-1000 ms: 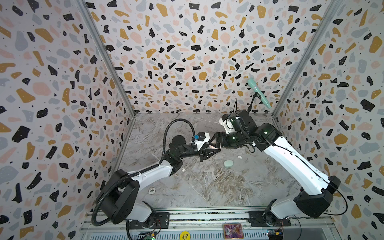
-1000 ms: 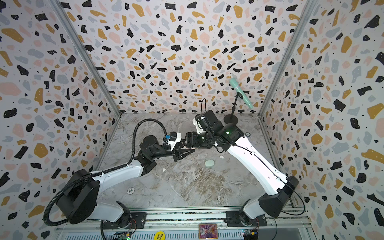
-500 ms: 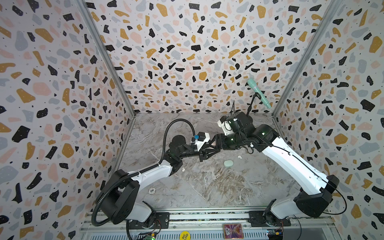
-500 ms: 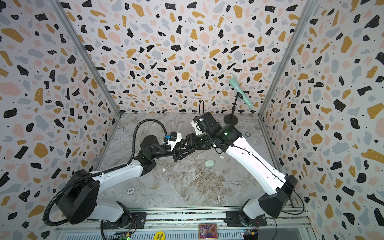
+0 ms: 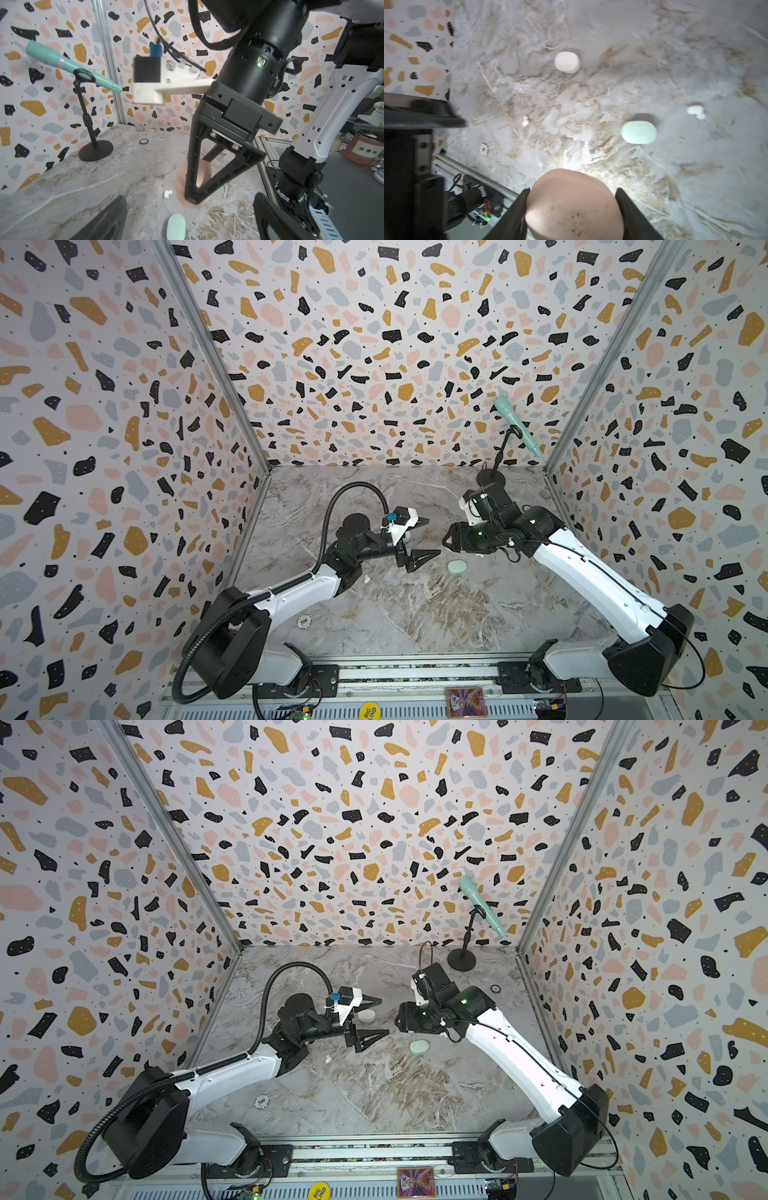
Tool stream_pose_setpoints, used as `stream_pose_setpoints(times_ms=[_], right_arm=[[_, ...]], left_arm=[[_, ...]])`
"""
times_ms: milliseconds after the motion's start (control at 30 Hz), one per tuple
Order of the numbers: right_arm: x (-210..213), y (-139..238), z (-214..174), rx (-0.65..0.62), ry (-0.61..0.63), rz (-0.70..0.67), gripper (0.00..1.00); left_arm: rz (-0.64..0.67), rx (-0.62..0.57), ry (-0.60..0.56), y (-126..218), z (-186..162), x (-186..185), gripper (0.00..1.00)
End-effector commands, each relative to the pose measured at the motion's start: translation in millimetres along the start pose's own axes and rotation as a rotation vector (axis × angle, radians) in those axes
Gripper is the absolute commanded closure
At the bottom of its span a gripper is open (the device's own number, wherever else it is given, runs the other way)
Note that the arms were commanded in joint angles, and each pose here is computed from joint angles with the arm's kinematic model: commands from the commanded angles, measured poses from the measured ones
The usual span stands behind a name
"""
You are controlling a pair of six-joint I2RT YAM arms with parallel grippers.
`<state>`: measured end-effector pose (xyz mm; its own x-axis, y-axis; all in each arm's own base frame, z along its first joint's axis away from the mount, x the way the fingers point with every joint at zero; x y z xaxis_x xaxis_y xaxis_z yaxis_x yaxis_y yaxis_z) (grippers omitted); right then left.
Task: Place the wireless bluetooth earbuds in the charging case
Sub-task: 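Lower the pink case onto the table with the right gripper and release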
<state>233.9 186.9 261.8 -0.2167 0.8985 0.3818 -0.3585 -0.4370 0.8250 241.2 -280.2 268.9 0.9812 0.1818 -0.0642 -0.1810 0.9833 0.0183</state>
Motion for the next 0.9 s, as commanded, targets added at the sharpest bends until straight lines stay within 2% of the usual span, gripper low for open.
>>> stream_pose_setpoints(times_ms=[0,267,467,567,700,867], right_arm=[[-33.2,-6.2,-22.4,-0.012,-0.012,-0.063,0.49],[-81.2,-54.1,-97.8,0.093,-0.108,-0.116,0.50],[-90.8,-72.9,-125.8,0.110,-0.098,-0.167,0.49],[-91.2,-82.2,-135.4,0.132,-0.089,-0.179,0.44],[-96.1,-88.5,-145.5,0.160,-0.089,-0.198,0.26],[-98.2,-89.7,-150.1,0.167,-0.092,-0.194,0.22]], left_arm=[[0.033,0.036,-0.010,5.5,-6.7,-3.3,0.00],[0.120,0.084,0.013,16.1,-16.7,1.1,0.00],[0.134,0.078,0.020,16.8,-16.2,3.4,0.00],[0.134,0.077,0.022,16.2,-15.1,3.8,0.00],[0.139,0.074,0.019,17.6,-13.9,3.3,0.00],[0.146,0.075,0.020,19.0,-14.5,3.8,0.00]])
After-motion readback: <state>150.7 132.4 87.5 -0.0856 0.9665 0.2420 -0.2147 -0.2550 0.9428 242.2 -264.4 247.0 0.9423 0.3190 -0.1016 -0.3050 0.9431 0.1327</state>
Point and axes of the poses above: each gripper's point midway between its finger pads, its own y axis back along the fingers, its own x axis along the line the jaws close on, z = x × y, the point moved 5 cm from there along y, back along the fingers, and after that the axes turned 2 degrees about y, right-handed, at the moved point
